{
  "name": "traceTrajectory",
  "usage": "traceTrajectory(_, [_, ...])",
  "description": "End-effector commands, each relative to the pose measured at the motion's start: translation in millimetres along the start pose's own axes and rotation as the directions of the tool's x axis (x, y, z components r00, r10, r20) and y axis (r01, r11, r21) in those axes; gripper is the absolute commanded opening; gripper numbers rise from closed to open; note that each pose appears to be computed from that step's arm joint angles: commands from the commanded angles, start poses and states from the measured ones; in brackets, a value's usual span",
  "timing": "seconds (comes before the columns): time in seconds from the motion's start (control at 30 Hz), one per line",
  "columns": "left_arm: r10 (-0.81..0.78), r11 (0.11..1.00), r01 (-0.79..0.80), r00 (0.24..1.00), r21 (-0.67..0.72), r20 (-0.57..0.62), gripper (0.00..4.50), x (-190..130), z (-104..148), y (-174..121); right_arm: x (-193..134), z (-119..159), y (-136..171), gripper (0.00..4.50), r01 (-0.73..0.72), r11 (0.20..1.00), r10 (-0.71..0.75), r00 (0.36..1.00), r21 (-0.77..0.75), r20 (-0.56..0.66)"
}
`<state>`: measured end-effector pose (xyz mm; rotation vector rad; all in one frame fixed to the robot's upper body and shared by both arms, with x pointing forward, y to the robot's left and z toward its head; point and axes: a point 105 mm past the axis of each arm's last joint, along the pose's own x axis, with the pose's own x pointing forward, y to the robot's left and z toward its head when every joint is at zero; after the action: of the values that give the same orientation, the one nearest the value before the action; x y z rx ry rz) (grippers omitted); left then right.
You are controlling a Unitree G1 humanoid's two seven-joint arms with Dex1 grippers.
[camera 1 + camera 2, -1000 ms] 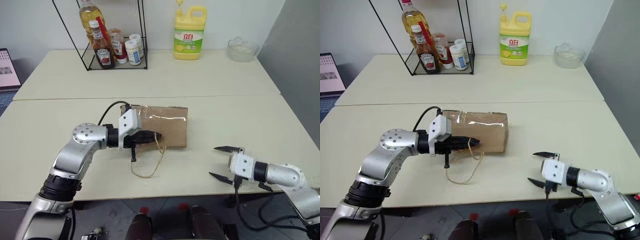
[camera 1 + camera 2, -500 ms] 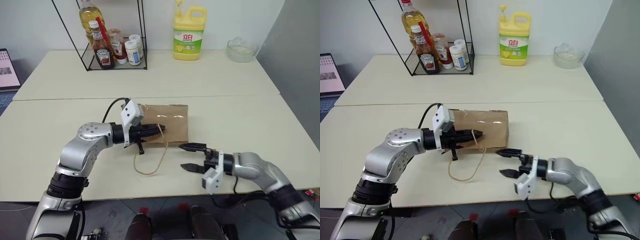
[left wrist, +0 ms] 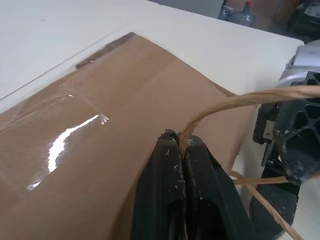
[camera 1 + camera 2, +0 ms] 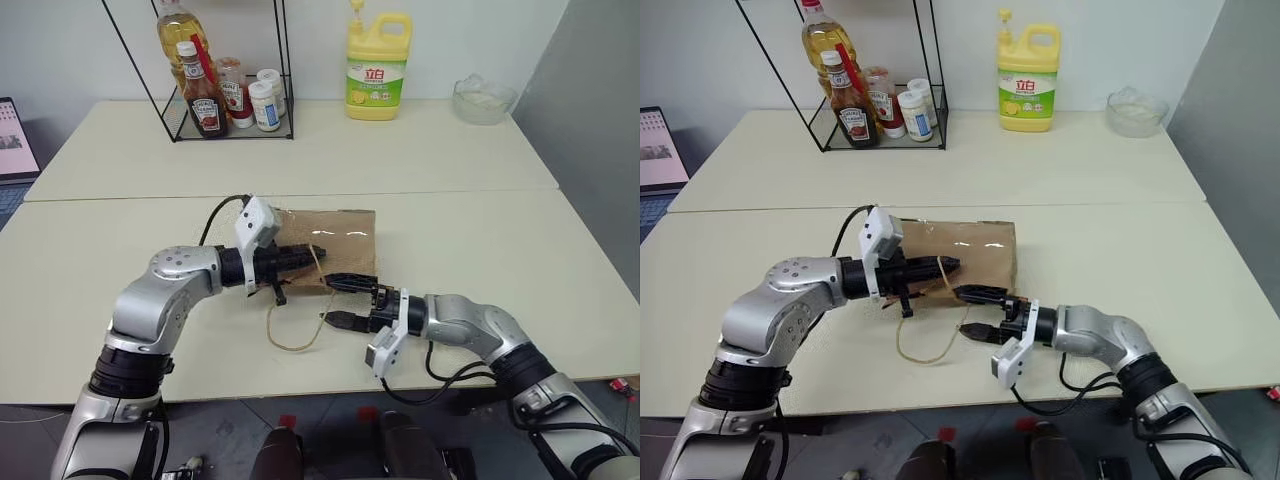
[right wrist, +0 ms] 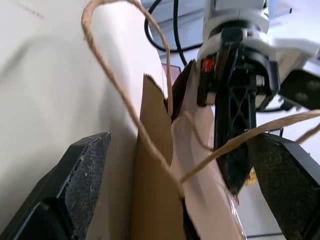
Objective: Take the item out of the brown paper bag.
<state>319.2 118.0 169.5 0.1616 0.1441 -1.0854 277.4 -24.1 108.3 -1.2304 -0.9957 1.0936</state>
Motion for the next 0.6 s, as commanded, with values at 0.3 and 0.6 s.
traceTrajectory(0.3, [-0.002,0.998,0.0,0.999,0.06,0.039,0.04,-2.2,17.6,-2.1,-27.1,19.5,12.9,4.5,-0.037,0.999,0.035,0.996,0.017,0.078])
traceTrajectory(0.6, [-0.009,0.998,0.006,0.999,0.068,0.038,0.04,-2.1,18.9,-3.6,21.7,14.8,0.8,4.5,0.019,0.999,-0.016,0.993,-0.027,0.117])
